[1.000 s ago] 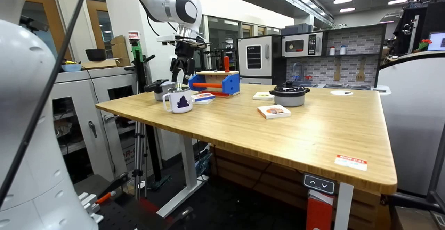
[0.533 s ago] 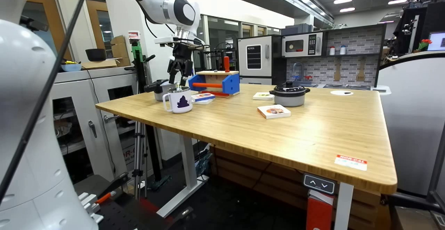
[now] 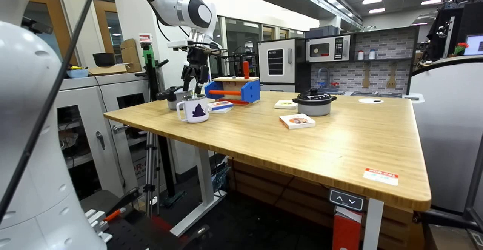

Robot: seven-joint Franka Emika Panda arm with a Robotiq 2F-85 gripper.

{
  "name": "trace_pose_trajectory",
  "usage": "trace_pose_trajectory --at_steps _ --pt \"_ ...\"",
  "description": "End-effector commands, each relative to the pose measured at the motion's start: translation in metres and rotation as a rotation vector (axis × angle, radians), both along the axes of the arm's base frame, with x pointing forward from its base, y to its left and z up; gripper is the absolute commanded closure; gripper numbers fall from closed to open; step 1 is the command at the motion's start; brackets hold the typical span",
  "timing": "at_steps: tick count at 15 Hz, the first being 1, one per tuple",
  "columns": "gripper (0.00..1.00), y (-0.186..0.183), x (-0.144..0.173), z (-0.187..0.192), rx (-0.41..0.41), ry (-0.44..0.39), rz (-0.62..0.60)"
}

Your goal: Remove the marker from the mug cup and place it on the table

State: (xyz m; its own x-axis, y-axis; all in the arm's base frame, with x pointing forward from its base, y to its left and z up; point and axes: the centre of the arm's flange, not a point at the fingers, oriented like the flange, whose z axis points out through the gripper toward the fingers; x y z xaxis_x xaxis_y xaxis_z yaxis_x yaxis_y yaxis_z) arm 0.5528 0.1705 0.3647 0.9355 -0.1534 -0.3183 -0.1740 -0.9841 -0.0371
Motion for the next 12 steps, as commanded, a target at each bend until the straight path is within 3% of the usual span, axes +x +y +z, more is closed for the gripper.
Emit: trace_pose_trajectory --at_steps 1,2,3,12 --pt "0.00 0.0021 0.0047 0.0009 -0.016 0.014 -0.004" --pt "0.18 0.0022 0.0052 0.0009 -0.015 0.014 -0.004" --pt "0.26 0.0021 0.0060 0.0012 -0.015 0.013 -0.006" --pt "0.88 -0.0023 0.0093 0.0070 -0.009 0.007 -0.017"
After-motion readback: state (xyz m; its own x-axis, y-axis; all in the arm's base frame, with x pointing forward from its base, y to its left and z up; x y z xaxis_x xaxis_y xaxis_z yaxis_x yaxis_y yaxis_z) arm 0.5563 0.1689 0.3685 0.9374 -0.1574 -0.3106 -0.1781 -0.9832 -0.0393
